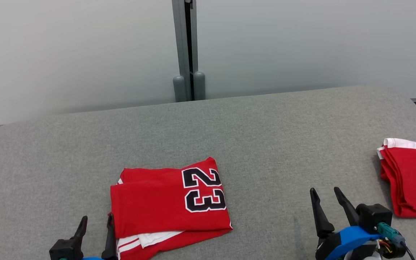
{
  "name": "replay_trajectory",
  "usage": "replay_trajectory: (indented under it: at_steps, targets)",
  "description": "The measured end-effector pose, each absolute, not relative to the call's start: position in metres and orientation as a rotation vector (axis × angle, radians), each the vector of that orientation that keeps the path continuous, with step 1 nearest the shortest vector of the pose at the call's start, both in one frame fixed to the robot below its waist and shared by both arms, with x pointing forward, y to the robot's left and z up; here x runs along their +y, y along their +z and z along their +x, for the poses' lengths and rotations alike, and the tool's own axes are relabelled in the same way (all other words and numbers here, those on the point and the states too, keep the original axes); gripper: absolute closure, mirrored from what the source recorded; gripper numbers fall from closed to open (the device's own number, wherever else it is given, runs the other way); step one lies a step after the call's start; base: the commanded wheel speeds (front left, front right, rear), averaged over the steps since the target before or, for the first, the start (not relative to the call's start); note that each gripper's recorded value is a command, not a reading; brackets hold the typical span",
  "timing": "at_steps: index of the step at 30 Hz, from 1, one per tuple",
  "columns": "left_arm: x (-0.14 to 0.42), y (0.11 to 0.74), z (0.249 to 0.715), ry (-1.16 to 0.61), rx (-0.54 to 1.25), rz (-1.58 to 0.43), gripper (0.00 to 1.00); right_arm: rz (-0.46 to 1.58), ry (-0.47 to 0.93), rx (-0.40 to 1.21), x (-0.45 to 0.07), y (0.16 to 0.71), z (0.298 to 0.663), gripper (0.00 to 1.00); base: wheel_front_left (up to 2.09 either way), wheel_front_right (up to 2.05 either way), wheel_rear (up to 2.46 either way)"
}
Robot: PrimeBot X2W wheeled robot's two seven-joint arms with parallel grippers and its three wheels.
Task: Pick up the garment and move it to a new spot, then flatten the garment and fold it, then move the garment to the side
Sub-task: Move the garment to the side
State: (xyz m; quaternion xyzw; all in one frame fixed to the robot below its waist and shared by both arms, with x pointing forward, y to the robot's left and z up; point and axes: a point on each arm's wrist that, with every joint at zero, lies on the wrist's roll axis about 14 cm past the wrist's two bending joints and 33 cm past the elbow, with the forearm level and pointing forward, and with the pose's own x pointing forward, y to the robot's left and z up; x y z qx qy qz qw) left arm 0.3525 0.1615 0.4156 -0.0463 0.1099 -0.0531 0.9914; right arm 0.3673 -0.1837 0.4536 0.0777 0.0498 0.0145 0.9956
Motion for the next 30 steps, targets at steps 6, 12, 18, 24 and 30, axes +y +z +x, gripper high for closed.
replay_trajectory:
  at_steps: [6,12,18,24,30]
  targets:
    - [0.163,0.414,0.351,-0.102,0.223,-0.089,0.0,0.169,0.033,0.111,-0.181,0.45,0.366,0.0,0.0,0.0,0.0]
    - [0.17,0.407,0.342,-0.081,0.245,-0.105,0.0,0.23,0.144,0.197,-0.138,0.428,0.368,0.0,0.0,0.0,0.0]
    - [0.19,0.407,0.332,-0.03,0.246,-0.102,0.0,0.262,0.296,0.237,-0.082,0.426,0.392,0.0,0.0,0.0,0.0]
    - [0.217,0.399,0.31,0.043,0.275,-0.122,0.0,0.274,0.392,0.282,-0.04,0.422,0.419,0.0,0.0,0.0,0.0]
    - [0.24,0.392,0.293,0.115,0.305,-0.13,0.0,0.277,0.427,0.375,-0.017,0.399,0.43,0.0,0.0,0.0,0.0]
